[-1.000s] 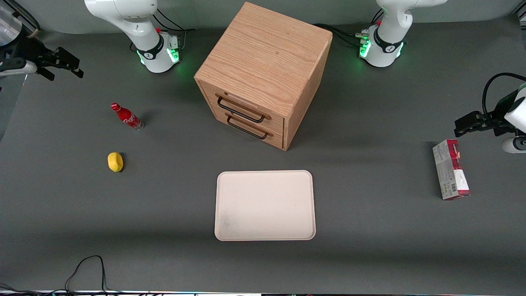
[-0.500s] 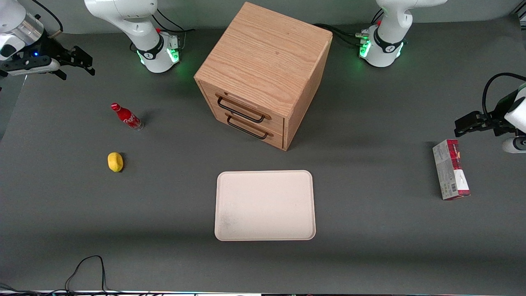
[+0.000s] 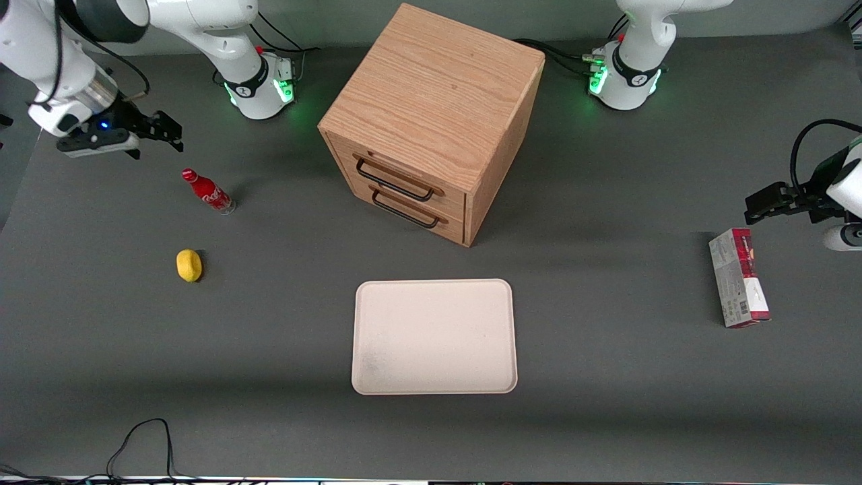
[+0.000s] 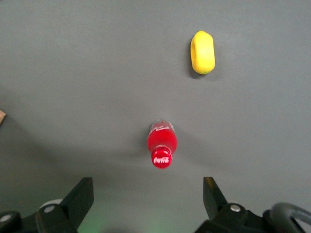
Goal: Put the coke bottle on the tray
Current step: 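Lower the open right gripper around the bottle's neck, then close the right gripper on the bottle and lift it off the table, then carry the held bottle over the white tray with the right gripper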
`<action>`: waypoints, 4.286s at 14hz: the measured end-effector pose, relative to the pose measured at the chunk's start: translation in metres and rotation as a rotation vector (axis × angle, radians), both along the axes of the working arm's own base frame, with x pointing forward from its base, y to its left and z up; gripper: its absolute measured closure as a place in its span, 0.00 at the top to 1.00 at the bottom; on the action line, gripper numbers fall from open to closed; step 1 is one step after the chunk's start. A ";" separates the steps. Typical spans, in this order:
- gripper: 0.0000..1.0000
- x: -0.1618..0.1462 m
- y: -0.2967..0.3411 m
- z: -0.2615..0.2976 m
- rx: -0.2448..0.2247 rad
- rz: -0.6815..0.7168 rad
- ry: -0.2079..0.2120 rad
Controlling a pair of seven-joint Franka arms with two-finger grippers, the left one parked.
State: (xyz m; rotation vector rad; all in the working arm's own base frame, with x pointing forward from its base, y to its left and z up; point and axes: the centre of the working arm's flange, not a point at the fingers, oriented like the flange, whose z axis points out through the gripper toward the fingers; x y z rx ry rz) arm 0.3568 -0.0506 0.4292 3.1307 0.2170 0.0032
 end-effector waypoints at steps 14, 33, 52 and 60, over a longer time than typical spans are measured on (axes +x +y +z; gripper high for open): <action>1.00 -0.009 -0.016 -0.089 0.033 -0.047 -0.007; 0.33 -0.008 -0.017 -0.113 0.026 -0.044 0.045; 0.33 0.057 -0.011 0.237 -0.038 -0.017 0.008; 0.33 0.186 0.064 0.211 0.001 0.095 0.045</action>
